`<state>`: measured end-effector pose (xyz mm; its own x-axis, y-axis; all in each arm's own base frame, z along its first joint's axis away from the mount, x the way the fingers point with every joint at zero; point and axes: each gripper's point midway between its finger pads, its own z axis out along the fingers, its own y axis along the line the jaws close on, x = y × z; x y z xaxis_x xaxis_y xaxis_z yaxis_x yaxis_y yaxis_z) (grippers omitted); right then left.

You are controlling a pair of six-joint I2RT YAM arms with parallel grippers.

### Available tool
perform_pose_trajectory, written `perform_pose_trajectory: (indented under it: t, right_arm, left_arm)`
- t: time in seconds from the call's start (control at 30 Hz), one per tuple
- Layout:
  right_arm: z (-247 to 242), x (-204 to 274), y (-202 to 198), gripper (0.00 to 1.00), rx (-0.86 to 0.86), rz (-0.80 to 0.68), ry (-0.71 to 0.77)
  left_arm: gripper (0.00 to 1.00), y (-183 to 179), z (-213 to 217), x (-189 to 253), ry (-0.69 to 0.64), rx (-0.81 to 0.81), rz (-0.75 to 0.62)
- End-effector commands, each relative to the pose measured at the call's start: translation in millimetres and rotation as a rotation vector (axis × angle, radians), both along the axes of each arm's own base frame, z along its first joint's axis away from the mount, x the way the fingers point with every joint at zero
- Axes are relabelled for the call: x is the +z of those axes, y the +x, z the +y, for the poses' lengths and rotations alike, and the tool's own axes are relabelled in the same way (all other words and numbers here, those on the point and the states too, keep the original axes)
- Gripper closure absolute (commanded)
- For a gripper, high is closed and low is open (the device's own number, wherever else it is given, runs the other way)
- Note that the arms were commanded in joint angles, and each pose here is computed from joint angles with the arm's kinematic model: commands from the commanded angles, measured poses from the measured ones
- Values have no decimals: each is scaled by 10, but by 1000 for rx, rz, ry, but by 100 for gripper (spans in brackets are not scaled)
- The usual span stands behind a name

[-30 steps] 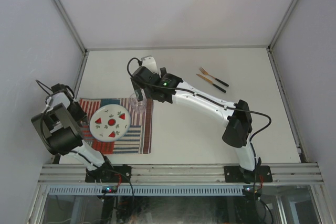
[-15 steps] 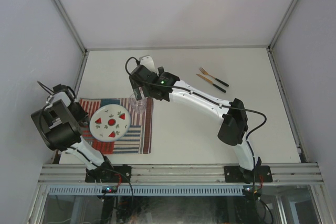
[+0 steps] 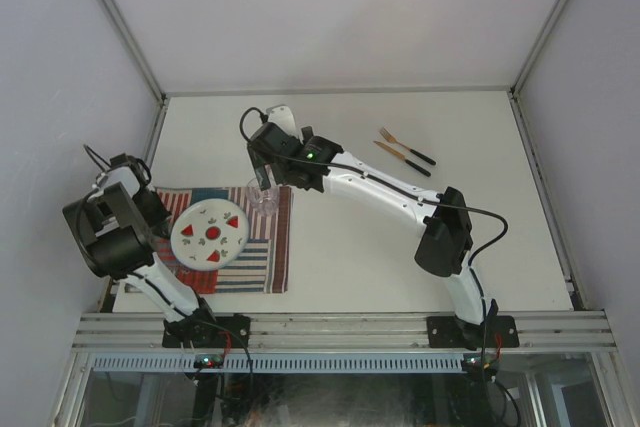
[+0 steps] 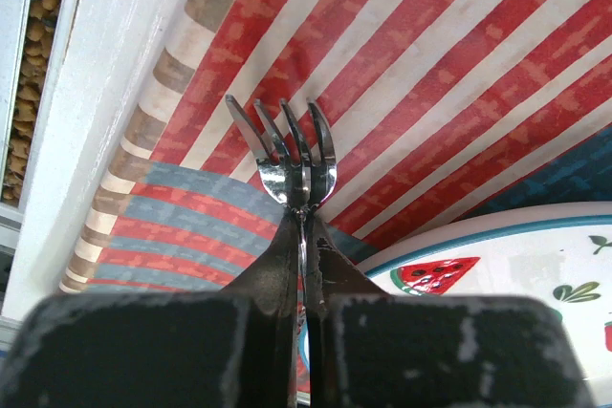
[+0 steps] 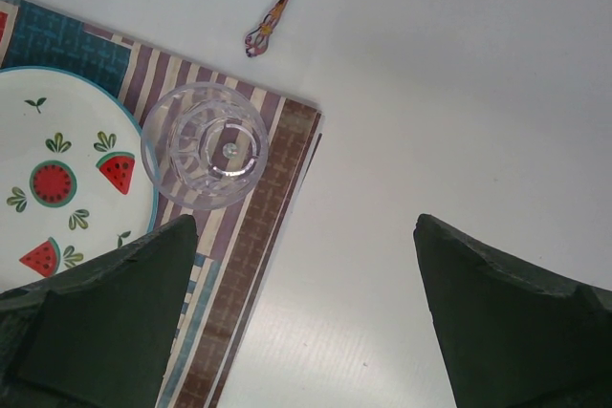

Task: Set the dinner table for one person

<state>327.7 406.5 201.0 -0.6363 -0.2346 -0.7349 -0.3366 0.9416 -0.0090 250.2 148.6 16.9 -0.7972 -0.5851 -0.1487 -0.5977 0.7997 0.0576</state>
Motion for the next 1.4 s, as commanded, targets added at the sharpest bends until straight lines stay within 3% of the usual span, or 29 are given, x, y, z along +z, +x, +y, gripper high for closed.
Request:
perform_pose_trajectory:
  t: [0.0, 0.4, 0.7, 0.9, 1.17, 1.37]
  right_arm:
    - [31, 252, 54, 5, -8, -54, 56]
    - [-53, 269, -46, 5, -46, -69, 66]
    - [-59, 280, -103, 5, -89, -100, 62]
    - [-140, 295, -151, 5, -129, -125, 61]
    - [-225, 282, -205, 5, -148, -137, 57]
    - [-245, 285, -204, 5, -155, -141, 63]
  left_arm:
    - [100, 1, 156, 17, 48, -88, 46]
    - [100, -1, 351, 137, 140, -411, 57]
    - [100, -31, 357, 149, 96, -570, 87]
    - [100, -109, 273, 145, 26, -651, 98]
    - [100, -16, 381, 179, 28, -710, 89]
    - [100, 91, 459, 211, 28, -679, 73]
